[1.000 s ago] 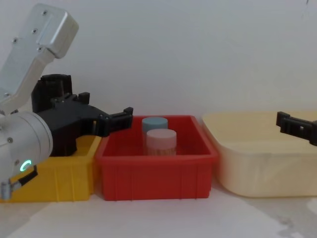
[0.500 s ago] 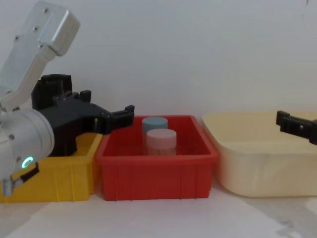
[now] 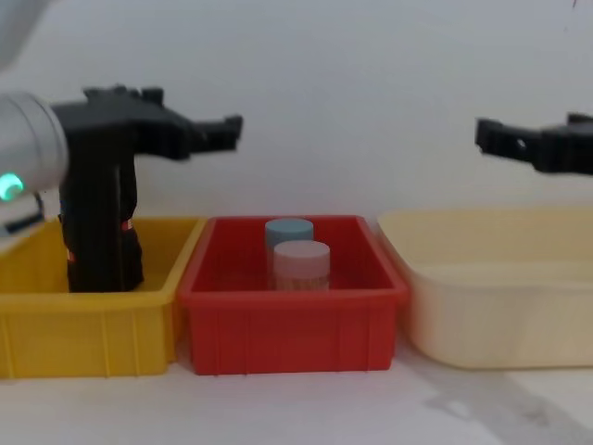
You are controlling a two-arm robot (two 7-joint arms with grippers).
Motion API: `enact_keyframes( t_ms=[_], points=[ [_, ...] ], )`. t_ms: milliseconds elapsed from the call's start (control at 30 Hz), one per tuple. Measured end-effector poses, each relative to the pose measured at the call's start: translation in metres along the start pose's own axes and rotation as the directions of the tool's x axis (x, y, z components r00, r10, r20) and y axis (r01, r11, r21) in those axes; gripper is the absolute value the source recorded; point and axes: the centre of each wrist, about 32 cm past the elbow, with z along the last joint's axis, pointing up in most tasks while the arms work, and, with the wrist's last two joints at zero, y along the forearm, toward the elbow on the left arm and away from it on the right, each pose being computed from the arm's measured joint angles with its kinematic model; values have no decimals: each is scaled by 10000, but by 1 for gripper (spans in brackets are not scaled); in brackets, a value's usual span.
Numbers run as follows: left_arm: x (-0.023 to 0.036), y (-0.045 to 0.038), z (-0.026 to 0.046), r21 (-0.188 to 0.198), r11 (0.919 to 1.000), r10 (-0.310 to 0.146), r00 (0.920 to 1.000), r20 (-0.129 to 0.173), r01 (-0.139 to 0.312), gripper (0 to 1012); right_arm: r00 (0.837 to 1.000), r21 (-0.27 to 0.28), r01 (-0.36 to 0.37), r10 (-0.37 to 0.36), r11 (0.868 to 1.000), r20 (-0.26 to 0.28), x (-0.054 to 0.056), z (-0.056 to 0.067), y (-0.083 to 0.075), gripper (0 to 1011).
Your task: Pick up the garbage bag with the one hand and transfer it to the other hand.
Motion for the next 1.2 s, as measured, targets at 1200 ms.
enact_keyframes(
  t_ms=[1200],
  points=[
    [1109, 854, 63, 746, 9962, 543, 9892, -1360, -444, 1000, 9687, -1155, -2447, 2377, 9627, -709, -699, 438, 782, 1001]
  ],
)
